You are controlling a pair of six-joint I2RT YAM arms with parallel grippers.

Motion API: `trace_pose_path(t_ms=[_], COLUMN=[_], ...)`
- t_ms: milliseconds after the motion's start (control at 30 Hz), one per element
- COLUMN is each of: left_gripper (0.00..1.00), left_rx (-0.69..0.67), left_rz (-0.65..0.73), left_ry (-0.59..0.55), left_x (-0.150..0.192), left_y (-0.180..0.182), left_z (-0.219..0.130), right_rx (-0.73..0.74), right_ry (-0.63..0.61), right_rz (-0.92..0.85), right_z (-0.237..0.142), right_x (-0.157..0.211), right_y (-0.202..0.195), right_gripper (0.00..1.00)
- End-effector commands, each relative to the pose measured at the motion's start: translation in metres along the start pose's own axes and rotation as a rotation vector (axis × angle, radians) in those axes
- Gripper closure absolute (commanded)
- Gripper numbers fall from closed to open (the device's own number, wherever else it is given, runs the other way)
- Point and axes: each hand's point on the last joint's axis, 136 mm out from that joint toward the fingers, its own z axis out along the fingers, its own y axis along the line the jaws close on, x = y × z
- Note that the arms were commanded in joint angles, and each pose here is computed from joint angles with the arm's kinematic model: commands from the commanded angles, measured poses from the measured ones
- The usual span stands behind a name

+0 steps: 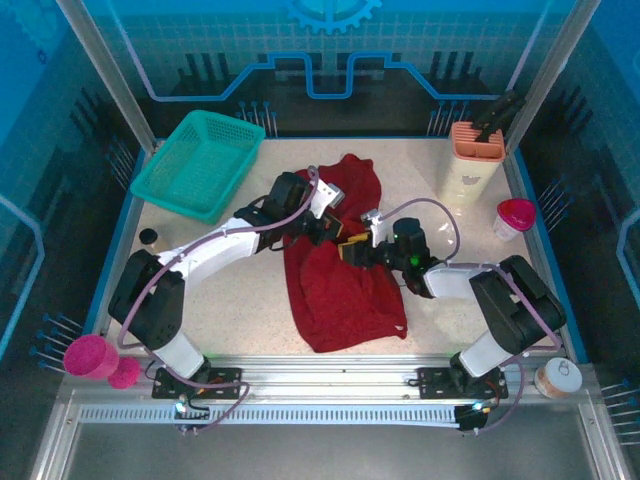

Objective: Fold the inside-out t-shirt

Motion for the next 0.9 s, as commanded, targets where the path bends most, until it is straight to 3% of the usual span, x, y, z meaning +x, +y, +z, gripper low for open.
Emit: trace_pose_path(t_ms=[0,267,367,467,533,600,667,767,867], left_gripper=[1.0,1.0,1.0,1.0,1.0,1.0,1.0,1.0,1.0], left_rx=[-0.004,0.06,0.082,0.113,0.133,0.145,0.133,0.058,-0.093], left_rz=[-0.012,-0.043,-0.059,-0.079,-0.098,-0.113,-0.131,-0.182,-0.219], left_ry=[0.02,-0.002,-0.012,-0.013,-0.015,-0.044,-0.081,-0.087,-0.053], left_x=[0.005,-0.001,-0.003,-0.003,-0.003,-0.006,-0.009,-0.004,0.015], left_y=[0.006,-0.005,-0.009,-0.013,-0.016,-0.015,-0.008,0.02,0.061], left_z=[0.004,0.002,0.001,0.003,0.002,-0.004,-0.01,-0.015,-0.015], right_rx=[-0.073,0.2,0.264,0.362,0.366,0.344,0.3,0.194,-0.076], right_ry=[-0.043,-0.062,-0.064,-0.073,-0.066,-0.051,-0.051,-0.038,-0.031], right_rz=[0.007,0.147,0.169,0.196,0.18,0.136,0.097,0.069,0.069], right_z=[-0.002,0.032,0.049,0.056,0.061,0.065,0.062,0.042,0.01], right_x=[-0.015,-0.016,-0.019,-0.023,-0.026,-0.028,-0.03,-0.025,-0.02], right_y=[0.01,-0.042,-0.051,-0.067,-0.068,-0.066,-0.059,-0.038,0.005], right_gripper=[0.52,0.5,0.43,0.46,0.59,0.84,1.0,1.0,1.0])
